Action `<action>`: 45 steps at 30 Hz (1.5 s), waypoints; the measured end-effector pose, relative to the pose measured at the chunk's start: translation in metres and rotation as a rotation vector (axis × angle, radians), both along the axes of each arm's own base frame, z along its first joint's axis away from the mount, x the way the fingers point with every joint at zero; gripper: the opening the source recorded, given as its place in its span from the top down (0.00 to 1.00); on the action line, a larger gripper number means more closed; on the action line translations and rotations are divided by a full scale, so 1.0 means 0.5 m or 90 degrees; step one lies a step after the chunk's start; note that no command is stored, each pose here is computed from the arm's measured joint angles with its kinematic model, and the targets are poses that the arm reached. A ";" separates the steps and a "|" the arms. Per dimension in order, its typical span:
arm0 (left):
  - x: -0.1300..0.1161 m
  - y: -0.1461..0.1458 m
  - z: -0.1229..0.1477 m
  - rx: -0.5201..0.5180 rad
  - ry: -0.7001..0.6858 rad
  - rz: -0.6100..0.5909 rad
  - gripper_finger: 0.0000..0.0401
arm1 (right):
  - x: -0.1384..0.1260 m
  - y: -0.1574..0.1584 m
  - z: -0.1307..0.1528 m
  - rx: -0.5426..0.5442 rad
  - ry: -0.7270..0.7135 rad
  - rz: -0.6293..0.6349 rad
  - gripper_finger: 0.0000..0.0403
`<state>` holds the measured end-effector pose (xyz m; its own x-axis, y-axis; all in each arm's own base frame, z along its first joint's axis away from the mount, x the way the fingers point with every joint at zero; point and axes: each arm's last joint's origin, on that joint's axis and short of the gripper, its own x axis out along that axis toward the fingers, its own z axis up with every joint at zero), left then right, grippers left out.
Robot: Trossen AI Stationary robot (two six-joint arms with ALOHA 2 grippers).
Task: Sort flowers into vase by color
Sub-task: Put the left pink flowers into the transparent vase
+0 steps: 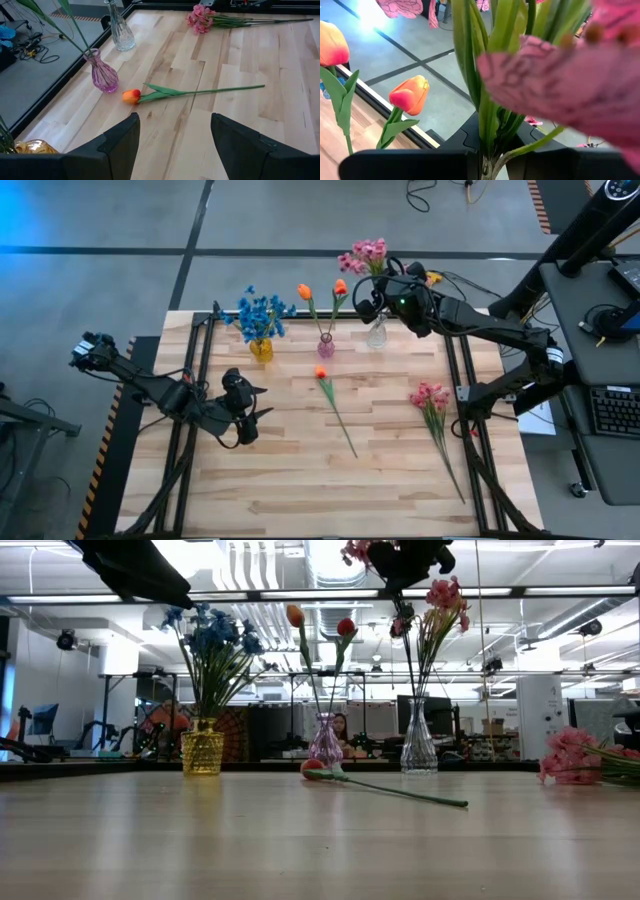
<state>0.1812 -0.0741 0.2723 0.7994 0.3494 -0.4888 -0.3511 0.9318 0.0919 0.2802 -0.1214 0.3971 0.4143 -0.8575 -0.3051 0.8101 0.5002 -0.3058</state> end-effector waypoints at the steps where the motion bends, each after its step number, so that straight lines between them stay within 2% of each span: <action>1: 0.000 0.000 0.000 0.000 0.000 0.000 0.44 | 0.000 0.000 -0.001 0.001 0.000 0.000 0.89; 11: 0.000 0.000 0.000 0.000 0.000 0.000 0.44 | 0.000 0.000 -0.002 0.002 0.000 -0.001 0.88; 22: 0.000 0.000 0.000 0.000 0.000 0.000 0.44 | 0.000 0.000 -0.002 0.004 -0.005 -0.005 0.74; 35: 0.000 0.000 0.000 -0.001 0.000 0.000 0.44 | 0.000 0.000 -0.002 0.003 -0.003 -0.004 0.64; 45: 0.000 0.000 0.000 0.000 0.002 0.000 0.44 | -0.007 0.003 0.012 0.005 0.003 -0.004 0.53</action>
